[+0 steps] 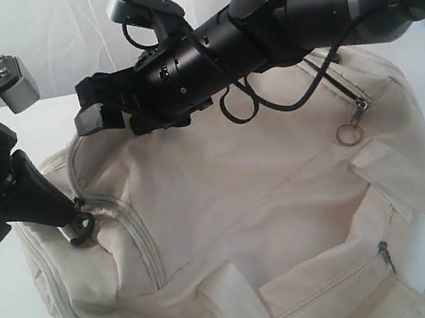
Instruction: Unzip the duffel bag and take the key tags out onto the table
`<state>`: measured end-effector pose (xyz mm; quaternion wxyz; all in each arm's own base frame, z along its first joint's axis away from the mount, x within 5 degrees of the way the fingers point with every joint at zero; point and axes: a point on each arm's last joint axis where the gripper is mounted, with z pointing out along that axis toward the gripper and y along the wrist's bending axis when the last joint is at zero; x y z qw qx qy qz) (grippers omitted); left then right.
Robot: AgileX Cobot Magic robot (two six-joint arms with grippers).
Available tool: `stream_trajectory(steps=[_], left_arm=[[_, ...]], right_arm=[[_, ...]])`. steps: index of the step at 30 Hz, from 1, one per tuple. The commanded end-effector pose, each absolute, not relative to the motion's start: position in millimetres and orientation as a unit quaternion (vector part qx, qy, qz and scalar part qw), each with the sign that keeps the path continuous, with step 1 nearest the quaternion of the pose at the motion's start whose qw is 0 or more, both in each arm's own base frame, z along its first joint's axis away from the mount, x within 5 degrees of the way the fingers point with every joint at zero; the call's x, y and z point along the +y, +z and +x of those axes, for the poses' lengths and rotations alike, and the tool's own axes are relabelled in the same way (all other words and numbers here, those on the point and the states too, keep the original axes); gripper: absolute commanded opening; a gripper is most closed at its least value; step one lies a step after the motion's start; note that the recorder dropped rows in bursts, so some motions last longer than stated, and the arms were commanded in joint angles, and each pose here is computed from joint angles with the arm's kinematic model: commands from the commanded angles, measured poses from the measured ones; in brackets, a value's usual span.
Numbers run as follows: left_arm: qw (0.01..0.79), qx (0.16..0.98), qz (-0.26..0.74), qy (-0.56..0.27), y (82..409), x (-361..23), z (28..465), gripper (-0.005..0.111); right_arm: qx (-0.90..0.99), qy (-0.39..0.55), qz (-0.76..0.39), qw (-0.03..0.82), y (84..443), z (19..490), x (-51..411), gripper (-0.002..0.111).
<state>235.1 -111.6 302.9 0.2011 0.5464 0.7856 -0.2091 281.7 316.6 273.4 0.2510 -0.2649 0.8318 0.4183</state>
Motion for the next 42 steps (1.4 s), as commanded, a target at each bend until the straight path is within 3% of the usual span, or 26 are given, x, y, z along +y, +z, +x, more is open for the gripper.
stream_trajectory(steps=[1,5,11,17,21,27,29,33,42], left_arm=[[0.181,0.78,0.55,-0.238,304.4,-114.5,225.4,0.0],[0.181,0.78,0.549,-0.241,304.7,-114.9,225.3,0.0],[0.182,0.777,0.548,-0.249,305.5,-116.1,224.5,0.0],[0.179,0.775,0.551,-0.251,305.4,-116.0,223.6,0.0],[0.176,0.775,0.552,-0.253,305.4,-116.0,223.1,0.0],[0.177,0.774,0.553,-0.253,305.4,-116.0,223.1,0.0],[0.177,0.774,0.553,-0.253,305.4,-116.0,223.1,0.0],[0.178,0.774,0.552,-0.255,305.7,-116.4,223.0,0.0],[0.178,0.773,0.554,-0.255,305.7,-116.4,223.0,0.0]], right_arm=[[0.83,0.432,-0.24,0.259,272.9,292.2,324.2,0.07],[0.833,0.436,-0.227,0.254,268.5,299.7,330.9,0.067],[0.839,0.439,-0.224,0.231,259.9,301.1,334.8,0.039],[0.813,0.374,-0.369,0.25,260.4,293.2,327.2,0.038],[0.751,0.281,-0.507,0.317,275.3,291.0,315.8,0.038],[0.71,0.247,-0.532,0.389,321.4,283.9,303.2,0.038],[0.695,0.229,-0.553,0.4,335.7,285.1,302.8,0.033],[0.642,0.172,-0.66,0.351,345.1,288.1,304.9,0.025],[0.437,0.163,-0.827,0.313,330.9,287.6,320.6,0.026]])
